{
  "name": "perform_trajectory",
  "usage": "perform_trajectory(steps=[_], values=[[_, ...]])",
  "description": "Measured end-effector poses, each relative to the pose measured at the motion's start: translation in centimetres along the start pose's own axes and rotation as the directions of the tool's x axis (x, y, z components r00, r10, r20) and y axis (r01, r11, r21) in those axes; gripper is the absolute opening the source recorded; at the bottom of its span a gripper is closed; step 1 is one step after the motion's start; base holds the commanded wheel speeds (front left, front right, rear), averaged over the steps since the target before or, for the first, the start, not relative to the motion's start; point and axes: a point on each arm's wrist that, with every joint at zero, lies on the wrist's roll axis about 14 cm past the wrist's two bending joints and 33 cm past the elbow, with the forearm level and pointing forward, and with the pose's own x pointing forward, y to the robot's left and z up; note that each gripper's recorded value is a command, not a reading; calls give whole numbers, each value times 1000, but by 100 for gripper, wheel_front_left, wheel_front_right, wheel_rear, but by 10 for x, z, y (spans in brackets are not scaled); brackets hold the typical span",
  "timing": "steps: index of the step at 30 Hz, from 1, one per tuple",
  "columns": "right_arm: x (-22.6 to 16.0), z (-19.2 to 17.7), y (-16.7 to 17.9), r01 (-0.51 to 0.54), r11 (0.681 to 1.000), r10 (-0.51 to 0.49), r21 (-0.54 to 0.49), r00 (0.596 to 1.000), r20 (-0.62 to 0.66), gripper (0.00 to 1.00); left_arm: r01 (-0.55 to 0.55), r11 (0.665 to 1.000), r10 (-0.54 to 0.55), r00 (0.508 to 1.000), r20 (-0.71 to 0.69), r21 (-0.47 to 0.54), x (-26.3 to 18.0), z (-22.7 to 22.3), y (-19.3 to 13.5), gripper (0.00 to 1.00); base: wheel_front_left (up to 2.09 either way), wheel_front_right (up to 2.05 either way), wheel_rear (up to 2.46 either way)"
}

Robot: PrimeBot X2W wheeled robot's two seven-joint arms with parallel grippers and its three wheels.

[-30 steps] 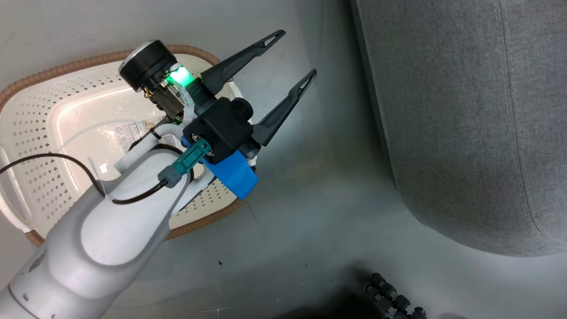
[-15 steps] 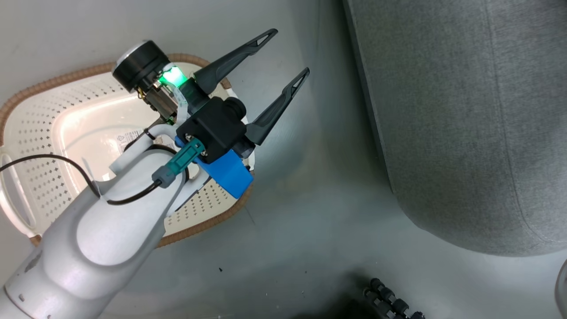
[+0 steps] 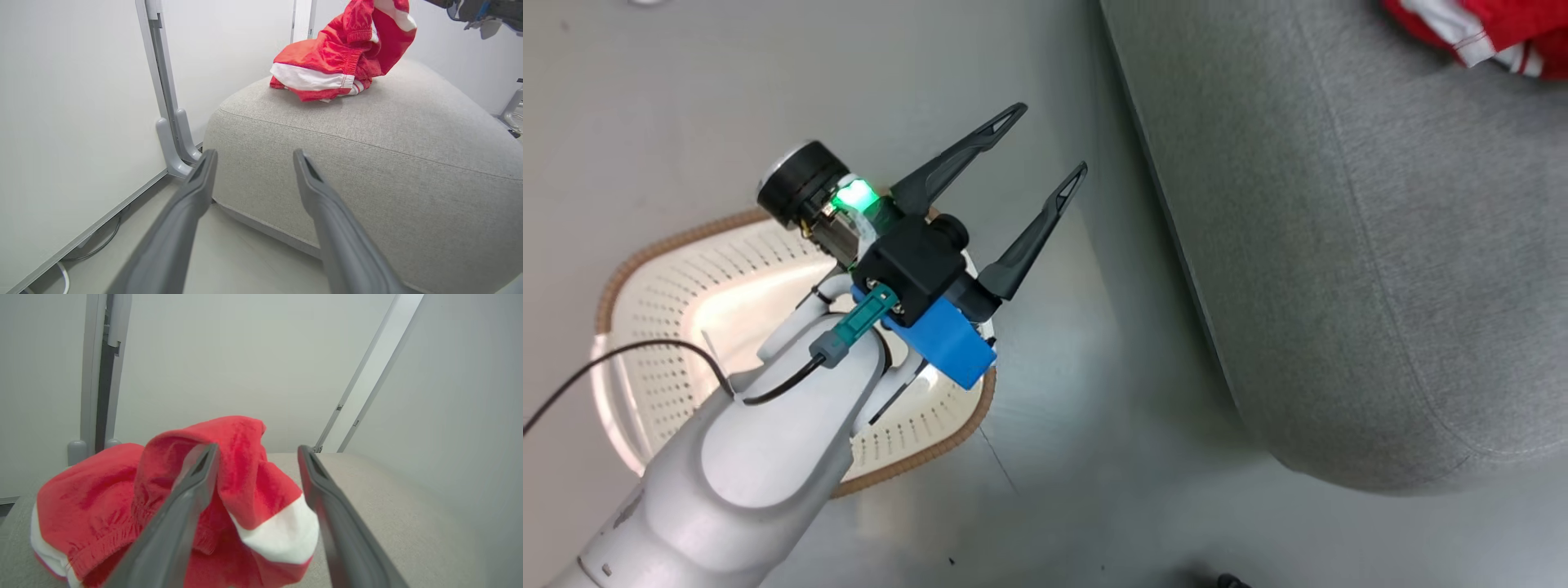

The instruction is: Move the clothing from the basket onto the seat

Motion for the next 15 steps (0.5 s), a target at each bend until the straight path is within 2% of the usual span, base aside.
perform_trajectory(steps=[8, 15], values=[[-20, 47, 0, -85, 996, 81, 35, 990, 112, 100, -82, 996, 82, 997, 17, 19, -17, 41, -3, 100, 0, 0, 0], [-38, 81, 43, -221, 972, 201, 80, 958, 204, 100, -221, 974, 218, 974, 68, 44, -47, 84, 11, 100, 0, 0, 0]])
